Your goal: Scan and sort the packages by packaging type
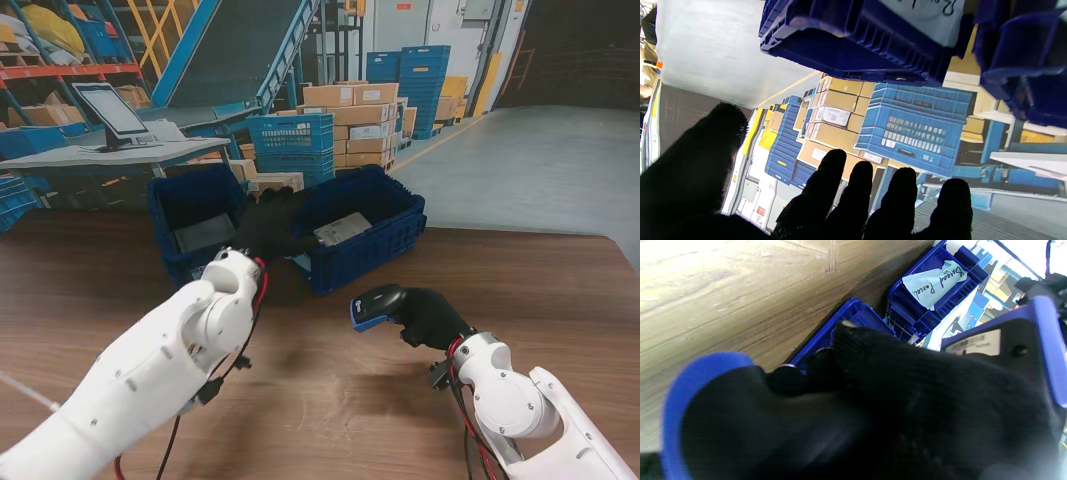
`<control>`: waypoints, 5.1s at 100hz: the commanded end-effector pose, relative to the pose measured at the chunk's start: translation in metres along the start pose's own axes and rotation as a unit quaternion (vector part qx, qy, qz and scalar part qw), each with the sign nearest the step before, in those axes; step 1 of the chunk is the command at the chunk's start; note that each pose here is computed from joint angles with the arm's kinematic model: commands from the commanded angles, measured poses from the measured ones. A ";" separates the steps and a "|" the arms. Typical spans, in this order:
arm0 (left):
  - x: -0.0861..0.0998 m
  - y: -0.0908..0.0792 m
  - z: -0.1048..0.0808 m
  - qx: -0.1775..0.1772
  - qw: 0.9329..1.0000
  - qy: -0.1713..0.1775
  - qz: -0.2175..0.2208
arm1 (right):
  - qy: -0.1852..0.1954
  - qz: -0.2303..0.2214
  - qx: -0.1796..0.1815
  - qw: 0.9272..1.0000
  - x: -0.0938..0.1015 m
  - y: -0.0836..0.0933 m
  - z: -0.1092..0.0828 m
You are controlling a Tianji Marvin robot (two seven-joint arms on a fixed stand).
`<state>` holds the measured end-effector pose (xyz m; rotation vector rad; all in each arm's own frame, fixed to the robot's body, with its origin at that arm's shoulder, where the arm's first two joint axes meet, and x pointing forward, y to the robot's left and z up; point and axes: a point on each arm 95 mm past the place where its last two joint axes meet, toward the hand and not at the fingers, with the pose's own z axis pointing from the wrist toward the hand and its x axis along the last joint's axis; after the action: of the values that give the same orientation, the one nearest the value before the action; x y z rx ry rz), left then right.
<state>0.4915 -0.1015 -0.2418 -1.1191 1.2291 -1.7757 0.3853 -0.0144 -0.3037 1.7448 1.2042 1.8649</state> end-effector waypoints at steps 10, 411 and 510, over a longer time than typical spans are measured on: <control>-0.010 0.016 -0.026 -0.018 0.999 -0.003 -0.030 | 0.008 -0.001 0.001 1.000 0.010 -0.002 0.002; -0.073 0.093 -0.121 -0.062 0.981 0.001 -0.183 | -0.196 -0.140 0.055 0.969 -0.128 0.008 0.023; -0.071 0.092 -0.118 -0.039 0.979 -0.001 -0.199 | -0.218 -0.105 0.011 0.970 -0.111 0.039 0.003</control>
<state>0.4168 -0.0197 -0.3692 -1.4839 1.1247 -2.0117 0.4240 -0.1224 -0.3537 1.8323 1.1810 1.2570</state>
